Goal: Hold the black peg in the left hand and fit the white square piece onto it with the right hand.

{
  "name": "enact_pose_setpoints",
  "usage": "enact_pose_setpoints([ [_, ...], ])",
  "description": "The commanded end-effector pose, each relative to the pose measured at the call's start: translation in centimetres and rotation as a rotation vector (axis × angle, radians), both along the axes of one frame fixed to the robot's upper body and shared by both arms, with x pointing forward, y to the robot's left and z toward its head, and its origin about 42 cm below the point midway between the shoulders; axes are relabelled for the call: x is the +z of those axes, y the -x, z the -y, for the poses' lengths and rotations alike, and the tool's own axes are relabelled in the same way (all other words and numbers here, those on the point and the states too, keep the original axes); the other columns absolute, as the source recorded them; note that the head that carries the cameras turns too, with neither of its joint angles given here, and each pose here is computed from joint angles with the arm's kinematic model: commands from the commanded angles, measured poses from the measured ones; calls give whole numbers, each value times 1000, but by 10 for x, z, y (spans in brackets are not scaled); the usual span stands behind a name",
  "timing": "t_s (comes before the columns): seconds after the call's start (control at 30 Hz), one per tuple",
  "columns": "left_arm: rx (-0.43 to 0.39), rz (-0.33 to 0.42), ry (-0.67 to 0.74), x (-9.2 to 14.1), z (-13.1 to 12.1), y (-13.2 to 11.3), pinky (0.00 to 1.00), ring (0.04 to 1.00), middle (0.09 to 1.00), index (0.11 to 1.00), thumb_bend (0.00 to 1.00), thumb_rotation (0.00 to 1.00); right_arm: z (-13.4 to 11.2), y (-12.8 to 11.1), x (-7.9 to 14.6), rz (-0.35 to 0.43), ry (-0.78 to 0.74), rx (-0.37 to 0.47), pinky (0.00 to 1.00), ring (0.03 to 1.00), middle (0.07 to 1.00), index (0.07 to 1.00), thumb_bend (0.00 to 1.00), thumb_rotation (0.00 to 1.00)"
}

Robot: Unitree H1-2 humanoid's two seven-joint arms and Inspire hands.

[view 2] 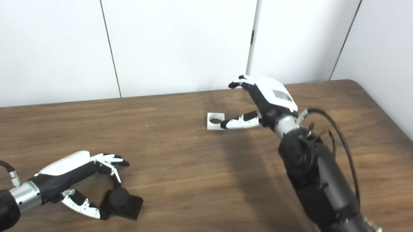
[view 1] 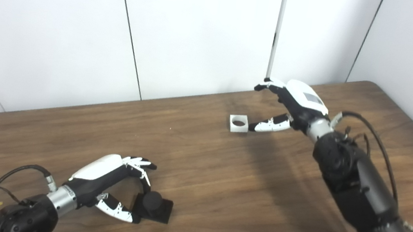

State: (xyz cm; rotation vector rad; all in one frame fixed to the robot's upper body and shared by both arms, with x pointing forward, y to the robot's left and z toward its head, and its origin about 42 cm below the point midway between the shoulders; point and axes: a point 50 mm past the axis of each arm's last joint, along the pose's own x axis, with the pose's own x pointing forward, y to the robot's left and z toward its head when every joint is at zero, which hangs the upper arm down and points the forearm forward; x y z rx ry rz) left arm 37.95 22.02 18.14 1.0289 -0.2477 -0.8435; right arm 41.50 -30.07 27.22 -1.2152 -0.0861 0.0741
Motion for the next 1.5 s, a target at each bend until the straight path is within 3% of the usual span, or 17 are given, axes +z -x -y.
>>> enact_pose_setpoints([
  [0.0,-9,33,-19,10,-3,-3,989,974,921,492,522,60,0,-12,25,39,42,5,754,920,941,811,810,326],
  [0.57,-1,37,-25,10,-1,-2,992,982,924,492,522,63,-5,-46,22,-75,180,12,790,931,954,827,833,378],
  [1.47,-3,47,-39,8,3,1,982,973,916,492,522,64,-31,-75,4,-119,159,9,857,950,964,838,810,387],
])
